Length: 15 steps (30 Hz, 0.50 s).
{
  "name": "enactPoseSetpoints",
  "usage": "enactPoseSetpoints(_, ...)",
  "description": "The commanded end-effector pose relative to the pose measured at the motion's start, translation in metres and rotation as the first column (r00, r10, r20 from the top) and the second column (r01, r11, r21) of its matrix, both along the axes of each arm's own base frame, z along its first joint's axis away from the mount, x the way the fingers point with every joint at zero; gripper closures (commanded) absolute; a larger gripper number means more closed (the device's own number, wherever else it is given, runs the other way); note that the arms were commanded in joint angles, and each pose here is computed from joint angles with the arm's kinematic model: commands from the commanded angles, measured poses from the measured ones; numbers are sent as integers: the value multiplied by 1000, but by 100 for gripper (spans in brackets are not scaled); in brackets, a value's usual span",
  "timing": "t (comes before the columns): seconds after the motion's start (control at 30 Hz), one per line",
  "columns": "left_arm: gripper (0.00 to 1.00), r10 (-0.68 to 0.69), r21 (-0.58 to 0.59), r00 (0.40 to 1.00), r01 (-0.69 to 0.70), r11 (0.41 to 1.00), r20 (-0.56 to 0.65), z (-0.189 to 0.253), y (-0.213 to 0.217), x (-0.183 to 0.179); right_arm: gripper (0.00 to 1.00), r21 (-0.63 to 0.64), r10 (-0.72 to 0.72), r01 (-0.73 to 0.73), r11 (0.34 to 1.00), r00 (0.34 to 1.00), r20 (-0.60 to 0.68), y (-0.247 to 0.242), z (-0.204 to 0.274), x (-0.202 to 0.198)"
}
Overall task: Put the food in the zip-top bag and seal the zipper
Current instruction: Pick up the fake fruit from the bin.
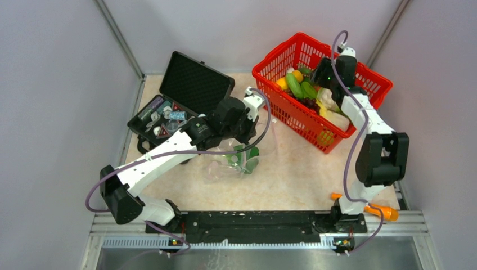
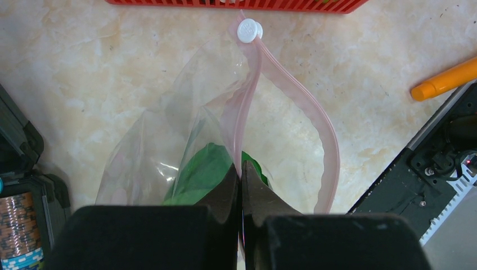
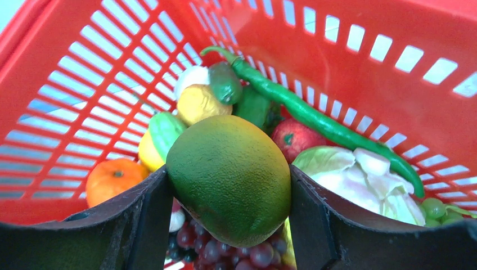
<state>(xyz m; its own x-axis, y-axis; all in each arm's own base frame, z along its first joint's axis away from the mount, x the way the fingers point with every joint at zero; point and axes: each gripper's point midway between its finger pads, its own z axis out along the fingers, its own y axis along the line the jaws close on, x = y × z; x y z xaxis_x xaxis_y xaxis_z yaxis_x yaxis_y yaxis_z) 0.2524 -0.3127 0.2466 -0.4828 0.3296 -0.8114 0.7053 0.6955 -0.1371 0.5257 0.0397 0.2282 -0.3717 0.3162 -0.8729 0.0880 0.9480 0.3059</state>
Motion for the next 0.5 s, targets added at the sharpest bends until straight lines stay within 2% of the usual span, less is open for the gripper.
enactPoseSetpoints(0.0, 100, 12, -56, 999, -9, 998, 37, 19, 0, 0, 60, 61, 75, -86, 994, 986, 152, 12, 57, -23)
enactPoseSetpoints(0.17, 100, 13, -64, 999, -11, 998, 42, 21, 0, 0, 61, 104, 144, -172, 980, 961, 235, 27, 96, -68)
enactPoseSetpoints(0.3, 100, 53, -61, 997, -50, 997, 60, 22, 6, 5, 62, 104, 214, -266, 958, 911, 352, 40, 133, -105)
enactPoseSetpoints(0.47, 100, 85, -87, 993, -78, 993, 80, 28, 7, 9, 62, 113, 348, -420, 900, 852, 391, 65, 148, -151)
